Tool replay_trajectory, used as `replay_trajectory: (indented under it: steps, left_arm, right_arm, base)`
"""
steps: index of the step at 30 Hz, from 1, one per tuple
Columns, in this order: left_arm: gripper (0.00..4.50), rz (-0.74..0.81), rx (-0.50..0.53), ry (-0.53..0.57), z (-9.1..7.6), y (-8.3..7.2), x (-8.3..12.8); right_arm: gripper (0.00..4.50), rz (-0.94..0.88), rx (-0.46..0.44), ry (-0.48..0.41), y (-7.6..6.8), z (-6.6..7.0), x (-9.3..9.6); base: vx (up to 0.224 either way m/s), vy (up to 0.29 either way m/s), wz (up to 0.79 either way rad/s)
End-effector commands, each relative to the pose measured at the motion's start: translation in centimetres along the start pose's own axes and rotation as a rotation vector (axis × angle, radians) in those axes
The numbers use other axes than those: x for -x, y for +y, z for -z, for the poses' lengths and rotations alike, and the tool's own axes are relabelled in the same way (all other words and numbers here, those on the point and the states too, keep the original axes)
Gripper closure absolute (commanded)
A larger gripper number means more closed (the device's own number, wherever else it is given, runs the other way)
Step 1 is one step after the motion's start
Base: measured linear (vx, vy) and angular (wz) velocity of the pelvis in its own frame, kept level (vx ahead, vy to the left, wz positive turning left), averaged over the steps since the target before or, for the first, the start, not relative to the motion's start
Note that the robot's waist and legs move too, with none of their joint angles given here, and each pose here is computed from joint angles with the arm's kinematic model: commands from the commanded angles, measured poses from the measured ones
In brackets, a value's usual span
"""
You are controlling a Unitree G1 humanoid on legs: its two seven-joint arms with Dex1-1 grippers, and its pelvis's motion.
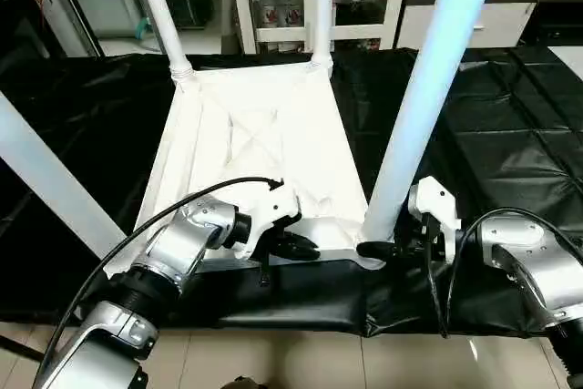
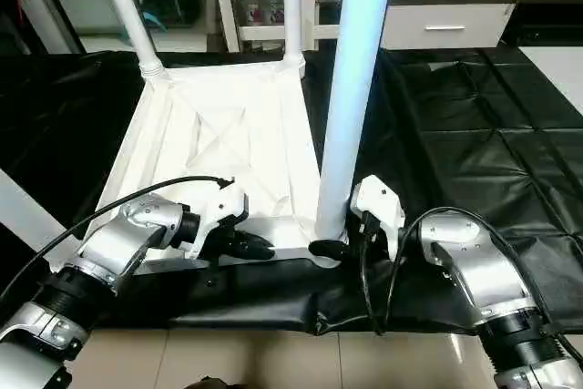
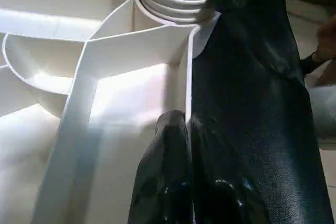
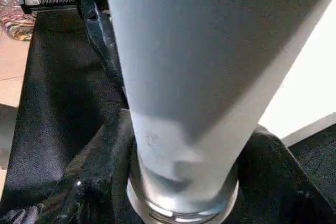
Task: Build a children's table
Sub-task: Rotate leg to tighten
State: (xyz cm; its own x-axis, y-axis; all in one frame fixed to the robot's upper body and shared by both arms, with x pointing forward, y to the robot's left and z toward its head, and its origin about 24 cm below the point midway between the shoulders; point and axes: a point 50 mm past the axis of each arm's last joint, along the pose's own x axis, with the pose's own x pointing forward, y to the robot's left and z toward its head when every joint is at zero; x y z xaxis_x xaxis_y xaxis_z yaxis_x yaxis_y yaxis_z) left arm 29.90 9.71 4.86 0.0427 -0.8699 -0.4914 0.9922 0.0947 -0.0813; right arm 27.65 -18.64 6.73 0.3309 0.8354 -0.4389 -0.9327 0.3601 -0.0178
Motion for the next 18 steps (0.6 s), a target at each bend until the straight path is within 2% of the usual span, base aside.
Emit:
replay_trajectory:
  steps: [1, 3, 6, 8, 11, 15, 16, 18]
  left_arm:
    - [4.5, 0.019, -0.008, 0.01, 0.0, -0.2, -0.3]
    - [4.5, 0.018, -0.007, 0.009, 0.0, -0.2, -0.3]
    - [4.5, -0.009, 0.009, -0.016, -0.3, -0.1, -0.6]
    - [4.5, -0.017, 0.012, -0.021, -0.3, 0.0, -0.6]
    - [4.5, -0.102, 0.042, -0.054, -0.9, 0.9, -1.3]
    - [4.5, -0.267, 0.075, -0.072, -2.1, 2.4, -3.0]
    - [4.5, -0.267, 0.075, -0.072, -2.1, 2.4, -3.0]
    - [4.5, -0.355, 0.097, -0.072, -2.5, 3.1, -3.6]
  right_arm:
    - [1.95, -0.023, 0.003, 0.064, 0.4, 1.0, -0.5]
    - [1.96, -0.014, 0.0, 0.06, 0.4, 1.0, -0.5]
    - [1.96, 0.133, -0.047, 0.03, -0.4, 1.4, -0.9]
    - [1.97, 0.155, -0.056, 0.022, -0.5, 1.5, -0.9]
    - [1.98, 0.316, -0.172, -0.041, -1.4, 1.8, -1.7]
    - [1.99, 0.542, -0.341, -0.094, -1.5, 2.5, -4.2]
    - [1.99, 0.542, -0.341, -0.094, -1.5, 2.5, -4.2]
    - [2.0, 0.609, -0.347, -0.082, -1.5, 2.4, -5.5]
  base:
    - [0.0, 0.0, 0.0]
    - [0.0, 0.0, 0.0]
    - [0.0, 0.0, 0.0]
    - [0.0, 0.0, 0.0]
    - [0.0, 0.0, 0.0]
    - [0.0, 0.0, 0.0]
    - [0.0, 0.0, 0.0]
    - [0.0, 0.0, 0.0]
